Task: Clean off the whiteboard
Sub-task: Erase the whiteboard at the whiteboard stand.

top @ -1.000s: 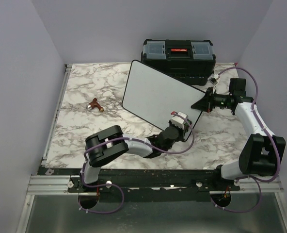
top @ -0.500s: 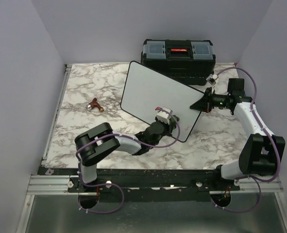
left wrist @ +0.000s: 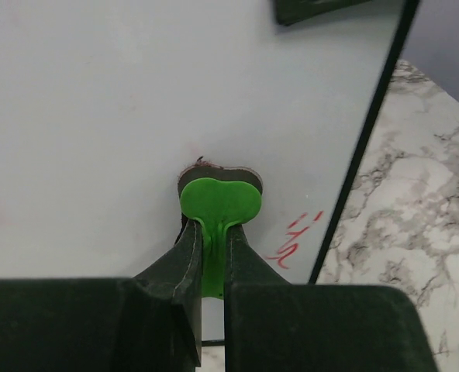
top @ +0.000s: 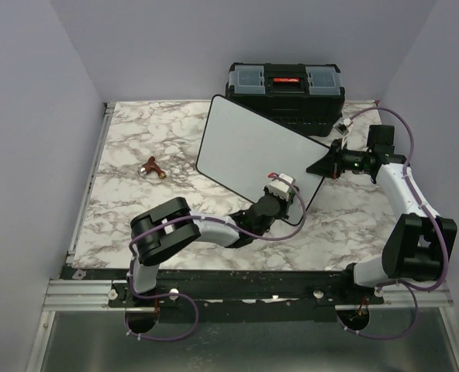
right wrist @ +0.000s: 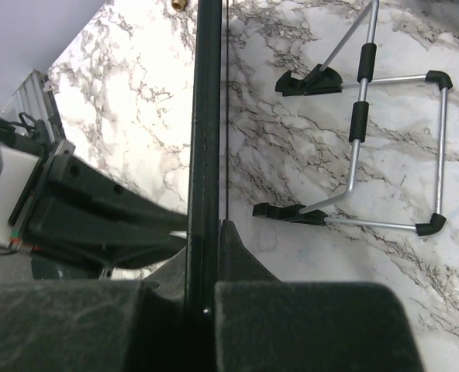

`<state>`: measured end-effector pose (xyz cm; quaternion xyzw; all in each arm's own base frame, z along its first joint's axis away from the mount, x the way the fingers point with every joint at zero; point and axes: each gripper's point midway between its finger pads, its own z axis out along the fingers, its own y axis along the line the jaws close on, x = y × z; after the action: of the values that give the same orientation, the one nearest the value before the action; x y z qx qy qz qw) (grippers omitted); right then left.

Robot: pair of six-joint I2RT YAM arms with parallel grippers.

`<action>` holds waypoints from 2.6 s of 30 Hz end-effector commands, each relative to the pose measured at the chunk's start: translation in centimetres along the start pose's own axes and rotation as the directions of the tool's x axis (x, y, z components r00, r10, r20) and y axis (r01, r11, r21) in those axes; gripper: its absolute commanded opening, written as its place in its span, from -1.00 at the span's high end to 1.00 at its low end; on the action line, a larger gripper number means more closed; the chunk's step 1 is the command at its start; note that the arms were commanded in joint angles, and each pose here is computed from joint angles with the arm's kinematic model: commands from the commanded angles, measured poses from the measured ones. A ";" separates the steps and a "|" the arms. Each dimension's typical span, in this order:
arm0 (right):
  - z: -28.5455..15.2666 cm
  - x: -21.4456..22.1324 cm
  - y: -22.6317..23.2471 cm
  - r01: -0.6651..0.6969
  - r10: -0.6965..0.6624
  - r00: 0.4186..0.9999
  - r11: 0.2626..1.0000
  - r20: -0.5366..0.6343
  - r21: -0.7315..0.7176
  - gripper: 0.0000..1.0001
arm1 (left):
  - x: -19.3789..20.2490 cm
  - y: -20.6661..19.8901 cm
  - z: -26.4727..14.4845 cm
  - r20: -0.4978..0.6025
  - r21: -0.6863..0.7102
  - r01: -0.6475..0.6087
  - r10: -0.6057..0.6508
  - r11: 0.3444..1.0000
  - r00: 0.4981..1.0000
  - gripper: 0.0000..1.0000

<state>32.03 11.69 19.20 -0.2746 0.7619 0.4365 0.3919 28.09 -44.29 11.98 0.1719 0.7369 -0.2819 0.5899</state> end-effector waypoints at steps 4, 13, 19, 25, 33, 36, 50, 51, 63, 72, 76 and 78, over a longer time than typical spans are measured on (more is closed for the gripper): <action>1.2 3.0 3.0 -0.111 0.103 0.992 0.988 -0.076 -0.108 0.99 | -1.6 -3.6 1.0 0.024 0.107 -0.041 0.038 0.993 0.999 1.00; 1.2 3.0 3.0 -0.110 0.102 0.992 0.988 -0.075 -0.108 0.99 | -7.1 1.3 2.0 0.046 -0.008 0.000 0.000 1.000 0.999 1.00; 1.2 3.0 3.0 -0.110 0.102 0.992 0.988 -0.076 -0.107 0.99 | -4.6 -1.9 2.0 0.004 0.121 -0.018 0.018 0.993 1.000 1.00; 1.2 3.1 3.0 -0.112 0.104 0.992 0.988 -0.077 -0.107 0.99 | 0.6 -5.5 0.6 -0.094 0.214 -0.040 0.061 0.976 0.994 1.00; 1.2 3.1 3.0 -0.112 0.104 0.992 0.988 -0.077 -0.107 0.99 | 3.7 -5.1 -2.0 -0.168 0.246 -0.053 0.097 0.968 0.981 1.00; 1.2 3.1 2.9 -0.113 0.105 0.991 0.988 -0.077 -0.105 0.99 | 3.6 -5.4 -1.9 -0.172 0.266 -0.069 0.118 0.961 0.978 1.00; 1.1 2.3 3.6 -0.150 0.145 0.988 0.977 -0.046 -0.149 0.99 | -4.2 -0.7 2.3 -0.085 0.086 -0.135 0.142 0.987 0.986 1.00; 1.2 2.2 3.8 -0.162 0.158 0.987 0.974 -0.041 -0.157 0.99 | -3.8 -0.5 2.3 -0.090 0.080 -0.139 0.146 0.987 0.985 1.00; 1.3 0.9 5.0 -0.266 0.275 0.961 0.930 0.002 -0.254 0.99 | 4.2 3.5 -1.5 -0.220 -0.058 -0.282 0.264 0.958 0.939 1.00; 1.4 1.0 5.0 -0.297 0.308 0.951 0.918 -0.002 -0.264 0.99 | 6.4 3.2 -3.1 -0.255 -0.061 -0.312 0.287 0.948 0.923 1.00; 1.4 1.1 4.9 -0.297 0.307 0.952 0.920 -0.001 -0.255 0.99 | 7.4 3.7 -4.1 -0.283 -0.063 -0.329 0.299 0.942 0.911 1.00; 1.4 1.0 4.9 -0.292 0.303 0.953 0.922 0.002 -0.255 0.99 | 7.6 4.4 -4.8 -0.294 -0.083 -0.335 0.298 0.939 0.908 1.00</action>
<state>32.04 13.10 17.76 -0.1949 0.7682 0.4883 0.3654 24.52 -44.30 9.88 0.2755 0.7470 -0.2233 0.5623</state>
